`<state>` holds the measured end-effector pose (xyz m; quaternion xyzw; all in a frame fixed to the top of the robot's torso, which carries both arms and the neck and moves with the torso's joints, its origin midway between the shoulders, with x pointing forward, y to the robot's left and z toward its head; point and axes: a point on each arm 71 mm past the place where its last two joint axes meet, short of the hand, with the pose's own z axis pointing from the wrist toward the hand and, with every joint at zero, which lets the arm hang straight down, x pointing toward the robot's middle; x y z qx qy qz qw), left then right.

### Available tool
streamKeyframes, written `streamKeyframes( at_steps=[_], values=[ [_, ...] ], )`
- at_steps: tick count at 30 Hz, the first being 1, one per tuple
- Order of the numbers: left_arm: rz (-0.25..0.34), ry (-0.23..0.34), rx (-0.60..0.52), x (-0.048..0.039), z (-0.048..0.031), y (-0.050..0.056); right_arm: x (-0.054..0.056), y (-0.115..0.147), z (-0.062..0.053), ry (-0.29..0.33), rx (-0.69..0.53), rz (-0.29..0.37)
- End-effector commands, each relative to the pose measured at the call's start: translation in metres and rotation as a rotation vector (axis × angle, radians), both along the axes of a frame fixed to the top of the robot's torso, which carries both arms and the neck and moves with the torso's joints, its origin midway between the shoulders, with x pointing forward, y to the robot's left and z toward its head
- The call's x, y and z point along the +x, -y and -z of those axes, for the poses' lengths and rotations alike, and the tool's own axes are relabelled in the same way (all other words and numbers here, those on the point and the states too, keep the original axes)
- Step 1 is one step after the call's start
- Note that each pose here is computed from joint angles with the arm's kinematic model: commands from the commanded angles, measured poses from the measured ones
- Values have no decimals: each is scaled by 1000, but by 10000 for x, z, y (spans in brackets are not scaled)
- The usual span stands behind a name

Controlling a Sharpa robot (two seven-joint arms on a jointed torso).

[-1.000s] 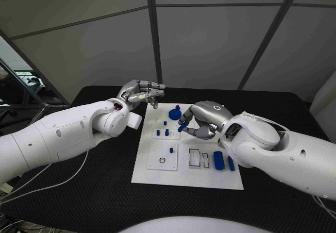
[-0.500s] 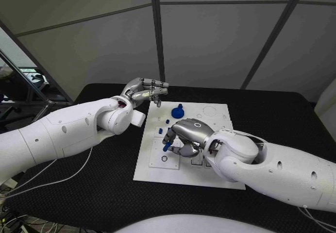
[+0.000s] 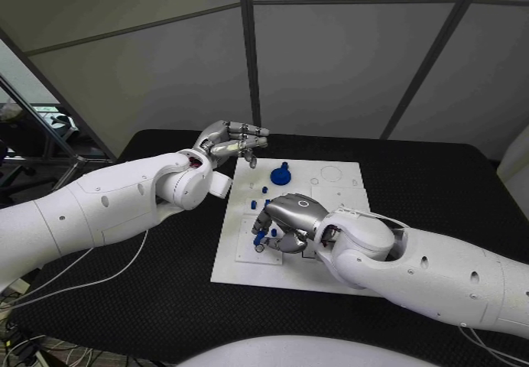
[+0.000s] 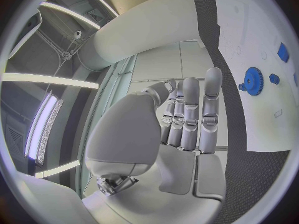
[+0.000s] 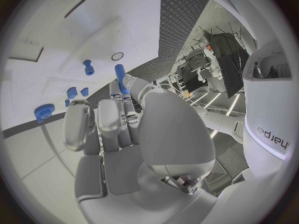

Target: Assemble the parts on the task board

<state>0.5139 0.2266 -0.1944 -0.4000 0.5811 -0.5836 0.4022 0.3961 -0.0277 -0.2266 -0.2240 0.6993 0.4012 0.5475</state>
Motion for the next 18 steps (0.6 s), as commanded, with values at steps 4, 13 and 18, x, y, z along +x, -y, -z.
streamKeyframes(
  at_steps=[4,13,18],
  values=[
    [7,7,-8,3,-14,13,-11,-23,45,-7,-31,-24],
    [7,6,-8,1,-14,13,-2,-13,86,-16,-63,-23],
    [7,6,-8,1,-14,11,3,1,97,-14,-76,-19]
  ],
)
